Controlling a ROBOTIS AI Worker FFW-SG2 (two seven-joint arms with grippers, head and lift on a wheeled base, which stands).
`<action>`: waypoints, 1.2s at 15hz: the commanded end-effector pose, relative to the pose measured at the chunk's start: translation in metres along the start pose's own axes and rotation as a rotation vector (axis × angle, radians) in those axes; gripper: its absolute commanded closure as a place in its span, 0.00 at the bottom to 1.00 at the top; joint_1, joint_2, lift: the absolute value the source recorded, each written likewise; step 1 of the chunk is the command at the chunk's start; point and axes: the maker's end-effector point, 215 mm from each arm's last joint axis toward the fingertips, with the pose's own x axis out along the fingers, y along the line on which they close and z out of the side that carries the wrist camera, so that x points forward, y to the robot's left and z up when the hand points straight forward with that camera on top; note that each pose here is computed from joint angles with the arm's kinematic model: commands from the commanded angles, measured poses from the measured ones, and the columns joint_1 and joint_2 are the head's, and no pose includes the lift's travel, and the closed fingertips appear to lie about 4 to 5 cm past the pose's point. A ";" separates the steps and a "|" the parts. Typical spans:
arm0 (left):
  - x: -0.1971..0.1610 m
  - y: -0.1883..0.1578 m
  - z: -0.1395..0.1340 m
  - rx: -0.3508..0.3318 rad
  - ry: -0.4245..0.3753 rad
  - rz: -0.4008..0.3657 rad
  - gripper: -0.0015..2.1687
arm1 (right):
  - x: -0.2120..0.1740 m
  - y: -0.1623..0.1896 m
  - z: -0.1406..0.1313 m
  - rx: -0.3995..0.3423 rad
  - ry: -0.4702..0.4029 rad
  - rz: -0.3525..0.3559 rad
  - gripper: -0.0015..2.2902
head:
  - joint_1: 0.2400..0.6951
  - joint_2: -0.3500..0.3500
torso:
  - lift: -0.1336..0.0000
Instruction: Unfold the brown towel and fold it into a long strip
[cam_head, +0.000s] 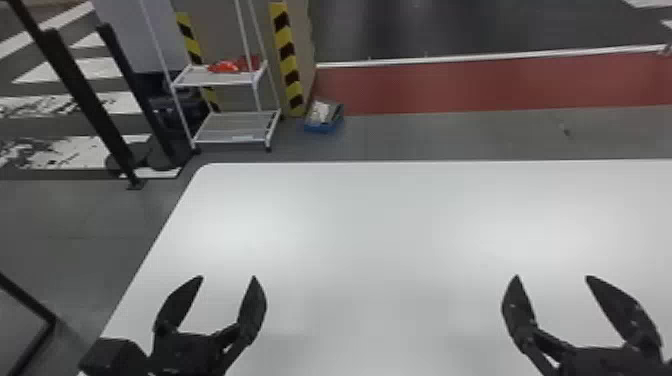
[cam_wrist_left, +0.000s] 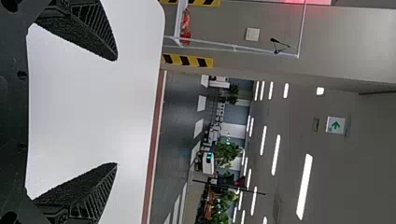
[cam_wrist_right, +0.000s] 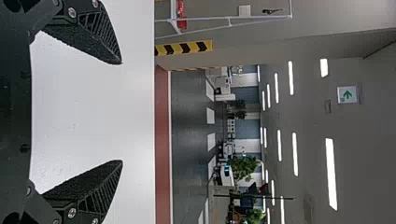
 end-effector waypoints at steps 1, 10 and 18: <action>0.000 0.000 -0.001 0.000 0.001 0.001 0.03 | 0.000 0.000 -0.001 0.000 0.002 0.000 0.06 | 1.00 0.74 | 0.08; 0.000 0.000 -0.001 0.000 0.003 -0.002 0.03 | 0.000 0.000 -0.002 0.001 0.004 0.000 0.06 | 1.00 0.74 | 0.08; -0.001 0.000 -0.002 0.000 0.006 -0.001 0.03 | -0.001 0.001 -0.001 0.002 0.001 0.001 0.06 | 1.00 0.74 | 0.08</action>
